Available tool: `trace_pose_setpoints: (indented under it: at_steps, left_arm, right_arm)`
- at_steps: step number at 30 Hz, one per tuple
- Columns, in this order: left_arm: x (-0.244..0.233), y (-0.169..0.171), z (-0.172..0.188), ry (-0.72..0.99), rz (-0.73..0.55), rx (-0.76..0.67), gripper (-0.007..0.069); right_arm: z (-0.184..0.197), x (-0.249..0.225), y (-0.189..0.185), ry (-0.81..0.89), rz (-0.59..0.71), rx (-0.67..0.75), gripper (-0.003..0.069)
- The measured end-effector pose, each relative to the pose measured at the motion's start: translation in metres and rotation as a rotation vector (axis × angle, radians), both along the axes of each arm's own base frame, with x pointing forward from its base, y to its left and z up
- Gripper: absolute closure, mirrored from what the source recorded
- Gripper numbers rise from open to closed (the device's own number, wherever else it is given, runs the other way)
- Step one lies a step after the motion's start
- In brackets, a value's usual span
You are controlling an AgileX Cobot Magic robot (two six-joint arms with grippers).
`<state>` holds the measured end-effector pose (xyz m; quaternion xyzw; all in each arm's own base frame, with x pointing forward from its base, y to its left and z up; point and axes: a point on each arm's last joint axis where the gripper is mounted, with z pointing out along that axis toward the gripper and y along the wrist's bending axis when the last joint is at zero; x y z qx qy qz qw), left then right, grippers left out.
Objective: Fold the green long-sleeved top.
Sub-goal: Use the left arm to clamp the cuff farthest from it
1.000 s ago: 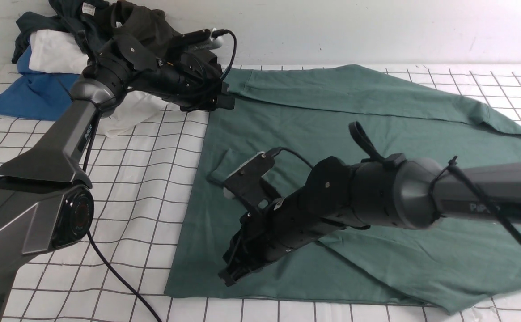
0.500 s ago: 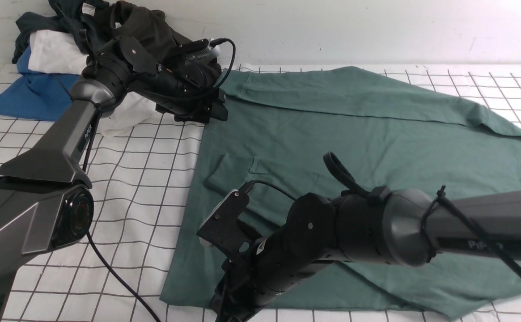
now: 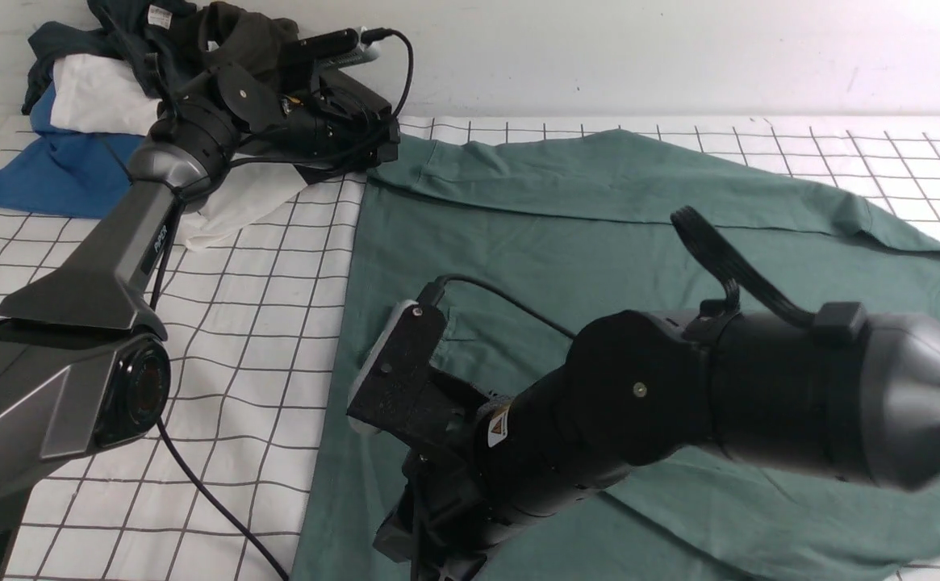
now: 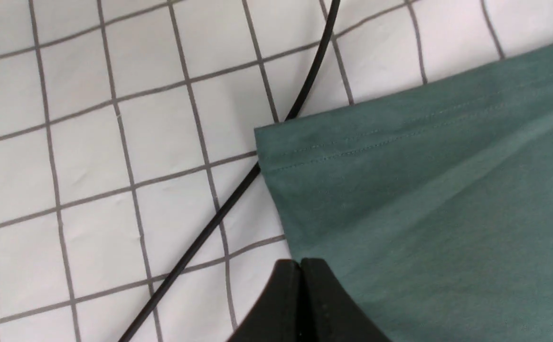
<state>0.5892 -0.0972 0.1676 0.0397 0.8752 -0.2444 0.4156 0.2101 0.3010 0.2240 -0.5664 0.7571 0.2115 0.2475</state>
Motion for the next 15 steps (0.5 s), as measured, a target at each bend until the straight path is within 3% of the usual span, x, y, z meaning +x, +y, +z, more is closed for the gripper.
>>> trace_pose_setpoints:
  at_steps: [11,15]
  left_arm:
    - [0.007,-0.006,-0.016,-0.072,0.042,0.041,0.022]
    - [0.007,-0.014,-0.032,-0.068,0.028,0.05,0.0287]
  right_arm:
    - [-0.001,-0.008,-0.005,0.064,0.049,-0.055,0.0666]
    - [-0.001,-0.008,-0.005,0.067,0.051,-0.058,0.0666]
